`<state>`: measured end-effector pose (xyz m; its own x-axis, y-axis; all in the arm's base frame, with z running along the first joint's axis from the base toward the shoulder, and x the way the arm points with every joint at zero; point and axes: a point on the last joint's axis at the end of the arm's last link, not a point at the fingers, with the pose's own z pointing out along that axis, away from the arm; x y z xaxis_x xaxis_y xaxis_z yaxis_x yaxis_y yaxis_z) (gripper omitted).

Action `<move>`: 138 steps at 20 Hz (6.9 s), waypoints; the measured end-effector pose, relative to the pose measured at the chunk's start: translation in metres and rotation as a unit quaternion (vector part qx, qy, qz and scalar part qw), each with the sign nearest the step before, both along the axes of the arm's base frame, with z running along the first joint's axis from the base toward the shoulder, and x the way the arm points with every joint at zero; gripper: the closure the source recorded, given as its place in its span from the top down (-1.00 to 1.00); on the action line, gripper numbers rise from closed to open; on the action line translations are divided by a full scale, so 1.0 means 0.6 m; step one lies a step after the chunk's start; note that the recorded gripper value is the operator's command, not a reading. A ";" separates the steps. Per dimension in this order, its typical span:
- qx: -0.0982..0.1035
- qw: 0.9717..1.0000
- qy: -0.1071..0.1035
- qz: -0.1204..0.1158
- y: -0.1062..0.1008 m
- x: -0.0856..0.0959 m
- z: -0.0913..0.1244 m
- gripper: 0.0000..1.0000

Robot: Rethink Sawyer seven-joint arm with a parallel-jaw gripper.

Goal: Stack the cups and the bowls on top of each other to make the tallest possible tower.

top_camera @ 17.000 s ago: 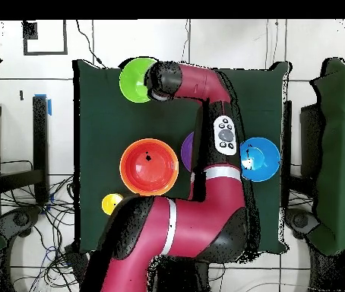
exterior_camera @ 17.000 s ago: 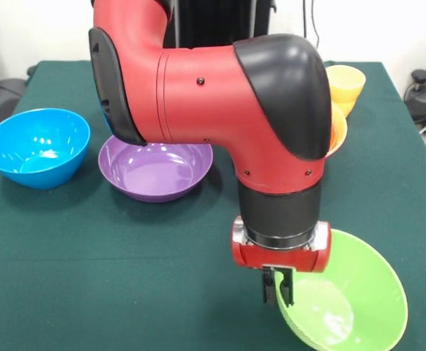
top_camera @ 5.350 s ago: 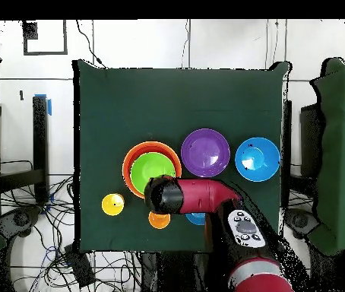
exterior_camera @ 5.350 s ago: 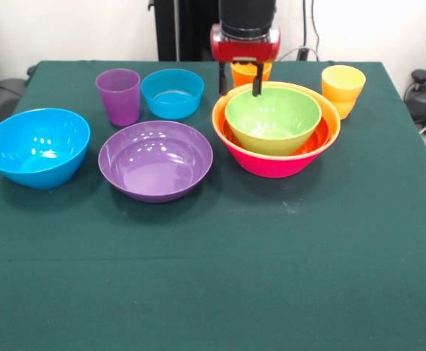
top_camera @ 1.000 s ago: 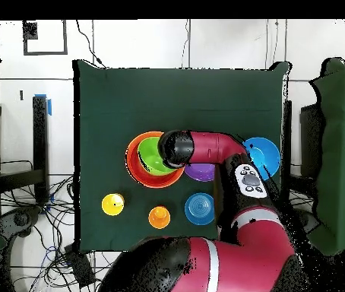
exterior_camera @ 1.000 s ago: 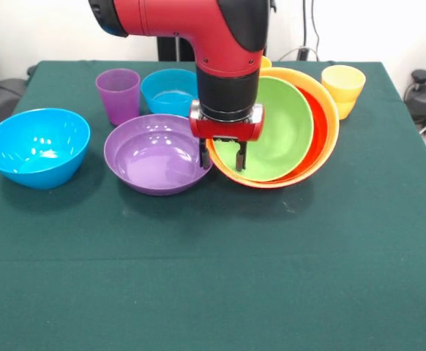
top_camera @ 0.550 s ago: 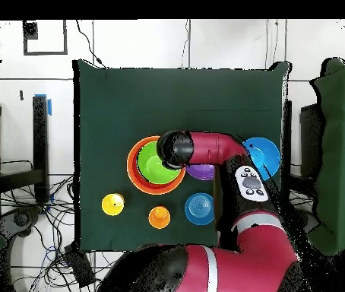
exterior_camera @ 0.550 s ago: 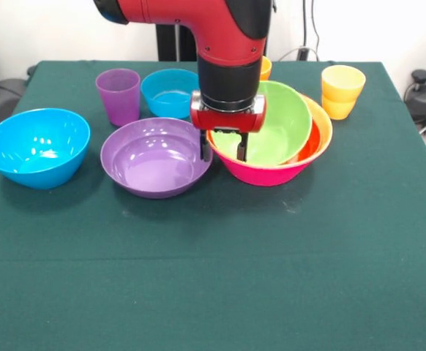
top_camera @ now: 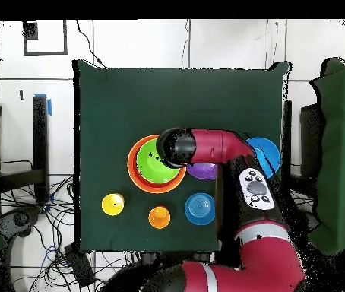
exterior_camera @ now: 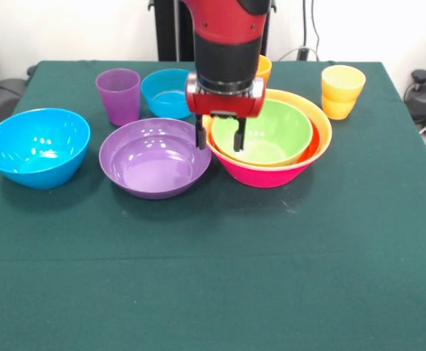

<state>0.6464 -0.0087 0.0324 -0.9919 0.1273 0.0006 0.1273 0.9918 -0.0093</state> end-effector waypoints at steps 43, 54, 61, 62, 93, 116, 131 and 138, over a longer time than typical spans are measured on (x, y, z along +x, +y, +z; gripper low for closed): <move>0.049 0.997 -0.001 -0.055 -0.152 0.034 0.073 1.00; 0.066 0.997 0.015 -0.029 -0.112 0.023 0.022 1.00; 0.068 0.997 0.019 -0.017 -0.101 0.017 0.007 1.00; 0.069 0.997 0.019 -0.015 -0.098 0.017 0.005 1.00; 0.078 0.996 0.031 -0.017 -0.127 0.033 0.072 1.00; 0.060 0.998 0.010 -0.006 -0.171 0.082 0.041 1.00; 0.036 0.996 0.046 -0.065 -0.167 0.045 -0.003 1.00; 0.020 0.984 0.050 -0.168 -0.195 0.061 -0.028 1.00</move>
